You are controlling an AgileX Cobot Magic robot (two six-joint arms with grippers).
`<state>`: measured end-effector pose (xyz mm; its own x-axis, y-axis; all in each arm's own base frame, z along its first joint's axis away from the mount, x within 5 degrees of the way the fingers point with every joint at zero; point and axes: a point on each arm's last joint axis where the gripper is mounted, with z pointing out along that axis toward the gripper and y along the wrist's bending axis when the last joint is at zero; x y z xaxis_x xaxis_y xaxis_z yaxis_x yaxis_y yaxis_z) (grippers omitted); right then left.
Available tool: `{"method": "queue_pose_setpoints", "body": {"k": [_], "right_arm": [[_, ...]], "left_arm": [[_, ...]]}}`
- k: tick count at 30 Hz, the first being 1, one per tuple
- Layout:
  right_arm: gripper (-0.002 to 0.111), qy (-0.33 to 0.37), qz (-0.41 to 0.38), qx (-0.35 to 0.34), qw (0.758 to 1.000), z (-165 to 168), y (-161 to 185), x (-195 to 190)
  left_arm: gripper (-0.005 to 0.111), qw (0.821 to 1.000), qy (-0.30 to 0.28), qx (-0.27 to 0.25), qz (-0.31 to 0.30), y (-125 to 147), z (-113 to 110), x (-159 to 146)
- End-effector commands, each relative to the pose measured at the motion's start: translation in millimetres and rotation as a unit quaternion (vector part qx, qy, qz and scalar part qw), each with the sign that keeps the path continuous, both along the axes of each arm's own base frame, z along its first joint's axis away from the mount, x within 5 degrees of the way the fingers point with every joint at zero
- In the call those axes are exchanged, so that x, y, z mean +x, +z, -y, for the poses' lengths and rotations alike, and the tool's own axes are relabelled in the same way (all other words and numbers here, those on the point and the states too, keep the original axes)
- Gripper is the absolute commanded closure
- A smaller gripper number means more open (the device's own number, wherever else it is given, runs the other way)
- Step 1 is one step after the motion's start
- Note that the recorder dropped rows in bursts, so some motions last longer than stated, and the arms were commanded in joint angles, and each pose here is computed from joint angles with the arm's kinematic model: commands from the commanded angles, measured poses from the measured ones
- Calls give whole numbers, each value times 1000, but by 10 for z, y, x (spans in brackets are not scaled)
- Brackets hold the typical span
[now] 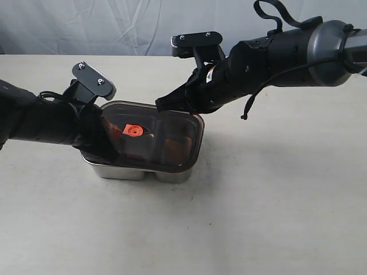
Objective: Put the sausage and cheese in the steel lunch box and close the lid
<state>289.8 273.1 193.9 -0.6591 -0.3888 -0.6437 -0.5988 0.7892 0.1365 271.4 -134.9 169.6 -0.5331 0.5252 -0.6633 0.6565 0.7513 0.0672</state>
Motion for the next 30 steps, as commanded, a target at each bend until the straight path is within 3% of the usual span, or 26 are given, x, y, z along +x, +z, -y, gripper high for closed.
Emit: {"method": "queue_pose_setpoints", "body": {"k": [1,11,22,30], "right_arm": [[109,7,5,-5,1000,-17,-37,20],[109,9,-48,-43,998,-86,-532,20],[109,13,-60,-54,997,-74,-564,1],[109,20,-59,-60,996,-71,-567,-3]], "left_arm": [[107,1000,-3,9,-2,-41,-13,21],[107,1000,-8,6,-12,-71,0,13],[107,998,5,-2,-66,-290,-139,76],[107,999,38,8,11,33,-248,113]]}}
